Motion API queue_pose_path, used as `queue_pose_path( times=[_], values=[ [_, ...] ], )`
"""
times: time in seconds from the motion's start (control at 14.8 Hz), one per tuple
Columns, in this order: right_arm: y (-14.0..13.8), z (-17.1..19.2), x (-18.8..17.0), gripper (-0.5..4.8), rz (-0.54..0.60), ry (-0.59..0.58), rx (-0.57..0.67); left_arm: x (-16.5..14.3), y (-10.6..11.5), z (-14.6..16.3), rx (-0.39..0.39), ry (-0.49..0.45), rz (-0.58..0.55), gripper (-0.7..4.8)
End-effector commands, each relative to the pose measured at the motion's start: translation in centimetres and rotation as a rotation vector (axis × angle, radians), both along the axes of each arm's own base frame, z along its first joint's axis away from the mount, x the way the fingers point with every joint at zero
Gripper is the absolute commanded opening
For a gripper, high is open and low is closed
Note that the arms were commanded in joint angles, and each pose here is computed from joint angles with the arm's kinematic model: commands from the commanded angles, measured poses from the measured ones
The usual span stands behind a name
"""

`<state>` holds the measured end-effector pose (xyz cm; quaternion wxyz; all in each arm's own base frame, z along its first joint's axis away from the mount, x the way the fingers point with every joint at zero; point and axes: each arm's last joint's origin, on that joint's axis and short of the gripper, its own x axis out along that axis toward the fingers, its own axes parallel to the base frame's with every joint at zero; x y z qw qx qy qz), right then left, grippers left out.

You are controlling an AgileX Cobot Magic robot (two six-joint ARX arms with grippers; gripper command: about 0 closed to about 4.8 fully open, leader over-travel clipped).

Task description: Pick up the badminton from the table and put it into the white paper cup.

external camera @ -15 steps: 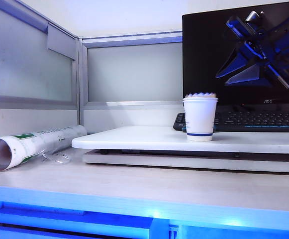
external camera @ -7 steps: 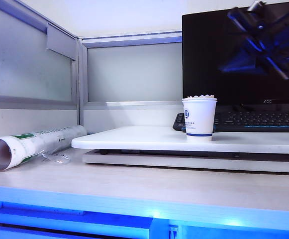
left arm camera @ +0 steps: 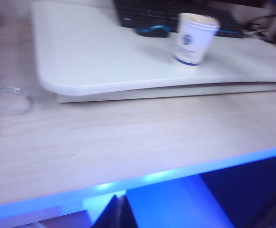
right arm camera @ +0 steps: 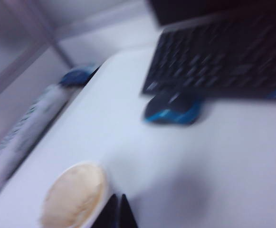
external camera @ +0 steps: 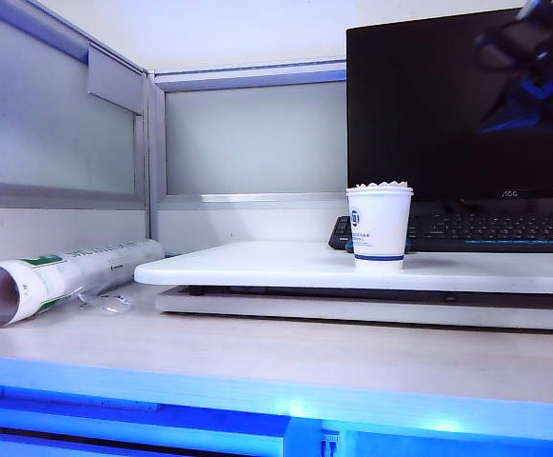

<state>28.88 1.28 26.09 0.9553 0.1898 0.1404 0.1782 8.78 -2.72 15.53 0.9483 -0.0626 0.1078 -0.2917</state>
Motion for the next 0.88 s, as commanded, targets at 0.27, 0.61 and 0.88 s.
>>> queue_pose_path(
  times=[0.27, 0.61, 0.88],
  values=[
    [-1.6, 1.9, -3.3, -0.08, -0.100, -0.078, -0.148, 0.1, 0.3, -0.3, 0.027, 0.015, 0.106, -0.05],
    [-1.8, 1.5, -7.4, -0.08, -0.130, -0.079, -0.242, 0.3, 0.6, -0.3, 0.099, -0.014, 0.220, -0.05],
    [-1.8, 0.7, -9.9, -0.08, -0.146, -0.010, -0.336, 0.4, 0.8, -0.4, 0.164, -0.037, 0.276, -0.05]
  ],
)
